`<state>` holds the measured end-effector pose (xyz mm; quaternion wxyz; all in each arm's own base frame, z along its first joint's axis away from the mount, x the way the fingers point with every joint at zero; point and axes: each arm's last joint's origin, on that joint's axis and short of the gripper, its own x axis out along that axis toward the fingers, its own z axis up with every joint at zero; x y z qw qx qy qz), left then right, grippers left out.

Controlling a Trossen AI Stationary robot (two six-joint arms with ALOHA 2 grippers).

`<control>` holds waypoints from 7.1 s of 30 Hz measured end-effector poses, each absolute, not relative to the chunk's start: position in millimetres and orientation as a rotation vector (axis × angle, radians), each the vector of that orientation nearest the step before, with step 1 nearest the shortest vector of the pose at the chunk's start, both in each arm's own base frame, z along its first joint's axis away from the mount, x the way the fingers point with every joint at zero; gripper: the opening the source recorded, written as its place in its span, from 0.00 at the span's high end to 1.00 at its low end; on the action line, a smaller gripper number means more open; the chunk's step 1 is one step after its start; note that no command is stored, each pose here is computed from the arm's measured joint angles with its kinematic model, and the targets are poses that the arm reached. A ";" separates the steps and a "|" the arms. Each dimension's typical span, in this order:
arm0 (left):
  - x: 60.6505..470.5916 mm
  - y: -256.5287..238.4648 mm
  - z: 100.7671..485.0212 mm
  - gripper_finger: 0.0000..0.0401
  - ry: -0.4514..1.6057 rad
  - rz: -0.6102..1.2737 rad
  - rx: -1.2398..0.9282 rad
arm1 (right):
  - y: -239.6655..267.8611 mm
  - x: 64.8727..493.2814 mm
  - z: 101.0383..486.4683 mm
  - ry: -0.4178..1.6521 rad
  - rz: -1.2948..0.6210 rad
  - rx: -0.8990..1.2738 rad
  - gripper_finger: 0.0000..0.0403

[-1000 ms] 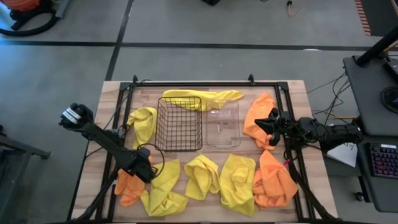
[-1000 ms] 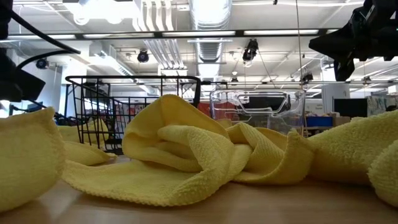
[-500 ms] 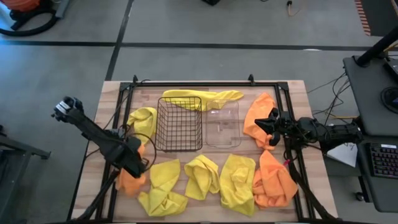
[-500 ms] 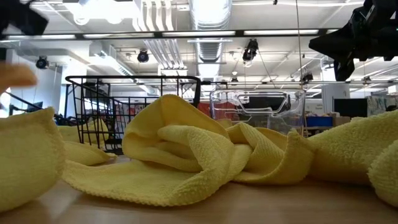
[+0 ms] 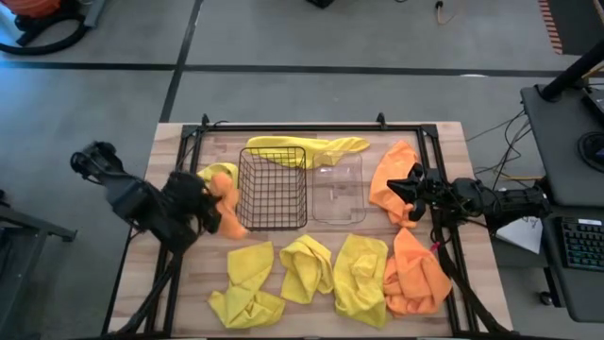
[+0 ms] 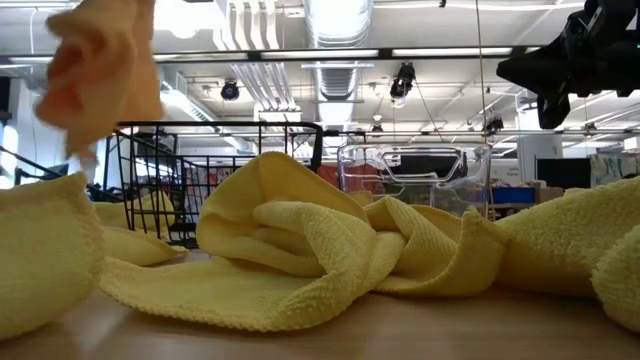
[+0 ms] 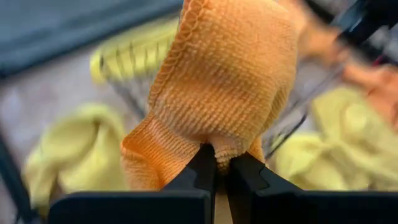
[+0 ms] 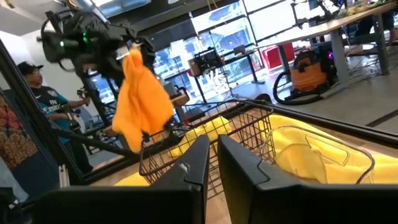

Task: Sort microfiber towel by color & place in baskets
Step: Put the orange microfiber towel into the wire basket, then put the yellow microfiber towel into the transparent bin

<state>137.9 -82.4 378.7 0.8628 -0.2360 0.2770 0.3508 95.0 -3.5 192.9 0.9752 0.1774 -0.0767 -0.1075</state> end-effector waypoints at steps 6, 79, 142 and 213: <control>131.4 -71.7 408.1 1.00 0.405 0.708 -0.356 | -3.9 95.0 192.9 -0.157 -0.231 0.358 0.93; 211.1 -28.6 251.1 0.49 0.551 0.339 -0.331 | -6.0 198.7 330.9 0.319 -0.345 0.237 0.93; 195.5 -87.9 257.7 0.53 0.367 0.330 -0.258 | 162.4 252.3 183.9 1.394 0.053 0.044 0.52; 162.8 -57.9 336.5 0.53 0.338 0.659 -0.111 | -4.7 270.5 316.5 0.602 -0.620 -0.323 0.98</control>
